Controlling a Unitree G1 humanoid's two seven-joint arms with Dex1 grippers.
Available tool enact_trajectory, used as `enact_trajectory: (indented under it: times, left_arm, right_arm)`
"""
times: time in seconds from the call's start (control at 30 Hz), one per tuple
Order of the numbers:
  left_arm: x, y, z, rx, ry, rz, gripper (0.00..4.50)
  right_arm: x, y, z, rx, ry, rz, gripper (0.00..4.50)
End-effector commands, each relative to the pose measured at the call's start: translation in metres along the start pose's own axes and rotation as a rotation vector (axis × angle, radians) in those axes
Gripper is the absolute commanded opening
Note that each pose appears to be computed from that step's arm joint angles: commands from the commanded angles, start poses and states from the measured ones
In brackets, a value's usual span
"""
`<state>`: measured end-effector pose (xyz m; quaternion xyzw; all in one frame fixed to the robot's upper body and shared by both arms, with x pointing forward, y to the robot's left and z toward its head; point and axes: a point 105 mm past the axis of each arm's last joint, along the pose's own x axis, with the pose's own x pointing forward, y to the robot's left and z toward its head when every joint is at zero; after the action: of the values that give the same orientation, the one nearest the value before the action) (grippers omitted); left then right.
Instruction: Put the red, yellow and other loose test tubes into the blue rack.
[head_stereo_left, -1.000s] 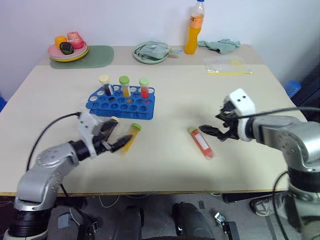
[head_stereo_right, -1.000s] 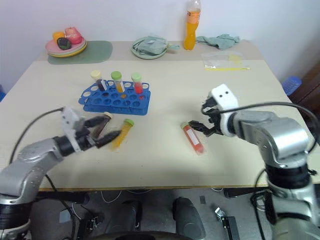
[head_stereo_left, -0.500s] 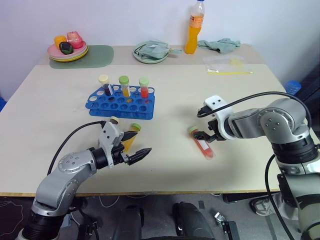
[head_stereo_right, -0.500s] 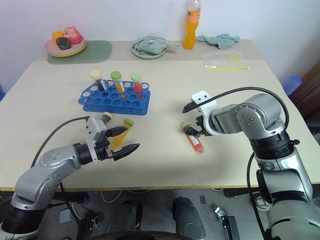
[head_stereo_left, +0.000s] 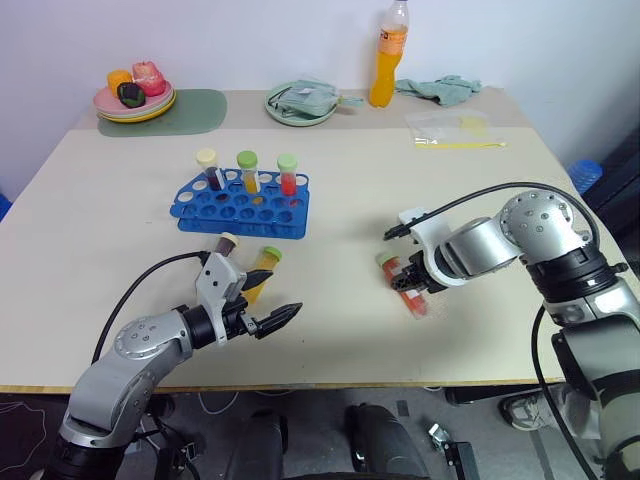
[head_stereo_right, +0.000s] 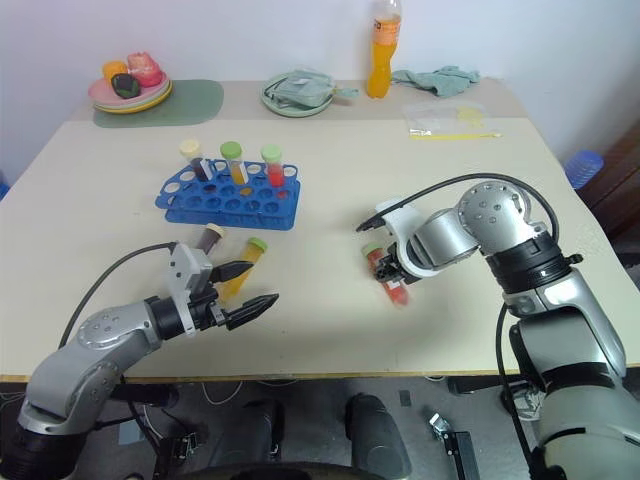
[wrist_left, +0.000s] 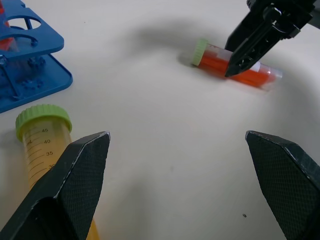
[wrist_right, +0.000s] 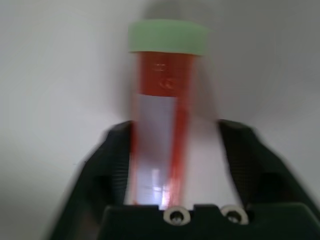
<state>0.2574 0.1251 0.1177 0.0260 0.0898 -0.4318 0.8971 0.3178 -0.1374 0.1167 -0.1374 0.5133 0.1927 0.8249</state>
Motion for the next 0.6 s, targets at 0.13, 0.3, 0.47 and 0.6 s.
enact_trajectory:
  times: [0.13,0.3,0.47,0.6]
  left_arm:
    - [-0.004,0.001,0.012,0.043,-0.043,0.018,4.5]
    - [-0.015,0.019,0.009,0.054,-0.04,0.12,4.5]
    - [-0.037,0.066,0.01,0.095,-0.07,0.393,4.5]
    - [-0.063,0.118,0.03,0.144,-0.217,0.742,4.5]
  right_arm:
    - [-0.018,0.016,0.024,0.0,-0.122,0.053,1.3]
    - [-0.066,0.062,0.078,-0.154,-0.613,0.177,1.3]
    - [-0.074,0.09,0.12,-0.336,-1.015,0.256,1.3]
    - [-0.064,0.111,0.155,-0.301,-1.254,0.307,1.3]
